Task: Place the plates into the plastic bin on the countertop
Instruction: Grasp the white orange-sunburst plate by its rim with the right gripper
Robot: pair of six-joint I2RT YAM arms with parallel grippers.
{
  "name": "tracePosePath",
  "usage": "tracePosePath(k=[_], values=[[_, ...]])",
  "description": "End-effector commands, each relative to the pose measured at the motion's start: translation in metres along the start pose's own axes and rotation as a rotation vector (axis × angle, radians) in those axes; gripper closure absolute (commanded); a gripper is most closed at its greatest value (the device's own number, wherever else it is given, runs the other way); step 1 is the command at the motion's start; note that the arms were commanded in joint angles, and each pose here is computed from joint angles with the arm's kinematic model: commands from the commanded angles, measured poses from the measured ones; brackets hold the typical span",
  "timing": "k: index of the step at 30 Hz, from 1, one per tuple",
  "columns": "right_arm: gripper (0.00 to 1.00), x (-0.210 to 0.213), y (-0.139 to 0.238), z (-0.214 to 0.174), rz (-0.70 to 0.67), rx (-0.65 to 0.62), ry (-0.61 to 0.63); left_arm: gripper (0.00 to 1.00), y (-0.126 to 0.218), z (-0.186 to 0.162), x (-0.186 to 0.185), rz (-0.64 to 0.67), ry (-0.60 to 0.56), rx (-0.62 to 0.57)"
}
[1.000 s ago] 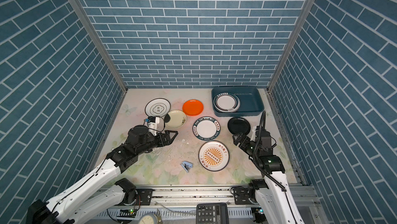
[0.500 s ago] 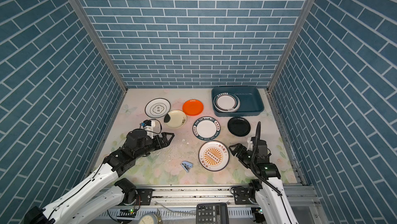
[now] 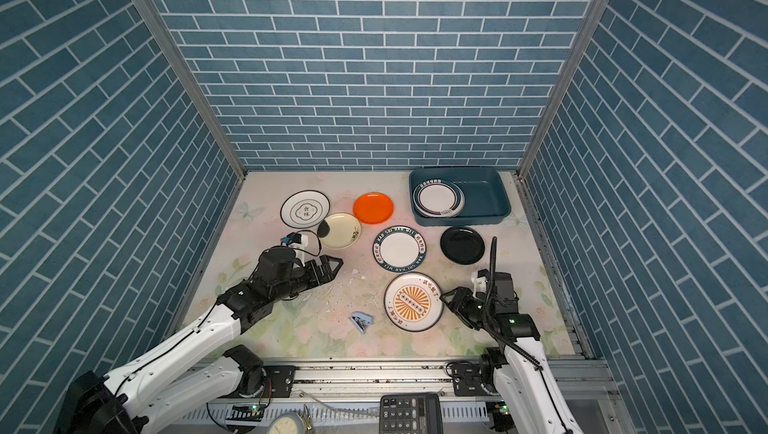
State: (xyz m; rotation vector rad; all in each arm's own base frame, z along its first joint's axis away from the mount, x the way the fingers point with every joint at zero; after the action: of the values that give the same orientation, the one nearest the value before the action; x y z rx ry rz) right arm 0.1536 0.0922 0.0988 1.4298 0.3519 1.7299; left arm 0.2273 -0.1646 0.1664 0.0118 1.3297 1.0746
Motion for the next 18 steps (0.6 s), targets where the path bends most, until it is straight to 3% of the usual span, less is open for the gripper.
tracePosePath(k=[1, 18], values=[[0.52, -0.007, -0.003, -0.007, -0.026, 0.031, 0.013, 0.00, -0.002, 0.006, -0.015, -0.050, -0.006, -0.004], [0.56, -0.018, -0.016, -0.009, -0.033, 0.041, 0.021, 0.00, -0.011, 0.003, -0.020, -0.063, -0.006, 0.026]])
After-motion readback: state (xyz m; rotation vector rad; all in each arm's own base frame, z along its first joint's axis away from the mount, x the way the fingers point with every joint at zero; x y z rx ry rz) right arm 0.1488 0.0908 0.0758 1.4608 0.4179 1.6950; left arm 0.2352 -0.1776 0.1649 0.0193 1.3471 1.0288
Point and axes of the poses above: each gripper's point midway between its finger pads, its own y axis back along the fingers, its own x axis along the line the jaws close on, z = x × y, the point moved 4 cm from there along y, back along the fingers, and after that the axes turned 15 degrees about y, right-handed, at the moved point
